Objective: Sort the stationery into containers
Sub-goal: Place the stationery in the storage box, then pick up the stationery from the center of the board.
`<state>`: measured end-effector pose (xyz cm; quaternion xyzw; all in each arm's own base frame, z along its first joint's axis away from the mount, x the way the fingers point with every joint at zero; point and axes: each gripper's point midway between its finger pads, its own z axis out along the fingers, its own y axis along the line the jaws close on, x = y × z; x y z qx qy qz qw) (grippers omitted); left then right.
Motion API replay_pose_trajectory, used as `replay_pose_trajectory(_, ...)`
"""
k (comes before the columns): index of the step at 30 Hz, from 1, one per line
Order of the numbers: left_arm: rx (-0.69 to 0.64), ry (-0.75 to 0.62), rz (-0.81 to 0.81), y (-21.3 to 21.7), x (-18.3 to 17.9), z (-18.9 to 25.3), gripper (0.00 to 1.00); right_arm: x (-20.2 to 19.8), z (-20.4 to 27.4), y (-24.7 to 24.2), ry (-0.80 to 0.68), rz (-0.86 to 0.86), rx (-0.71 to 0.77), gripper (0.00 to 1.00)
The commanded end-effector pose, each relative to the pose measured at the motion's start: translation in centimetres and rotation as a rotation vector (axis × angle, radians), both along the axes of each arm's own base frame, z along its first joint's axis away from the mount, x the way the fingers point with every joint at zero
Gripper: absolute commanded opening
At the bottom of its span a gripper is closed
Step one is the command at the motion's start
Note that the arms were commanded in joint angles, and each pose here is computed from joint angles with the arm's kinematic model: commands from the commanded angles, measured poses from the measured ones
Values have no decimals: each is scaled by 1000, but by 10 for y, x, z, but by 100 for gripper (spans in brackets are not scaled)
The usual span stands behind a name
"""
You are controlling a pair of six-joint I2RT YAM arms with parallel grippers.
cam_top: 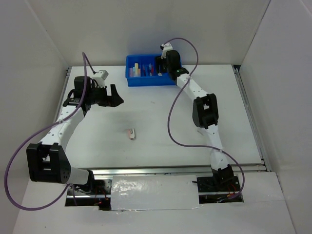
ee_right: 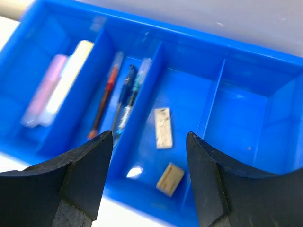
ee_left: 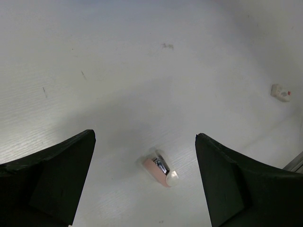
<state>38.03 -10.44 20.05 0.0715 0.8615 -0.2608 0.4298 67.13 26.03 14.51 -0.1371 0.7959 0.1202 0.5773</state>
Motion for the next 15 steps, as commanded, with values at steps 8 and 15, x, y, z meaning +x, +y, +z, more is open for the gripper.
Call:
replay_pose_trajectory(8, 91, -156, -247, -16, -28, 27, 99, -199, 145, -95, 225, 272, -70, 65)
replay_pose_trajectory(15, 116, -172, -259, -22, -38, 27, 99, -337, 29, -198, 623, 205, -321, 60)
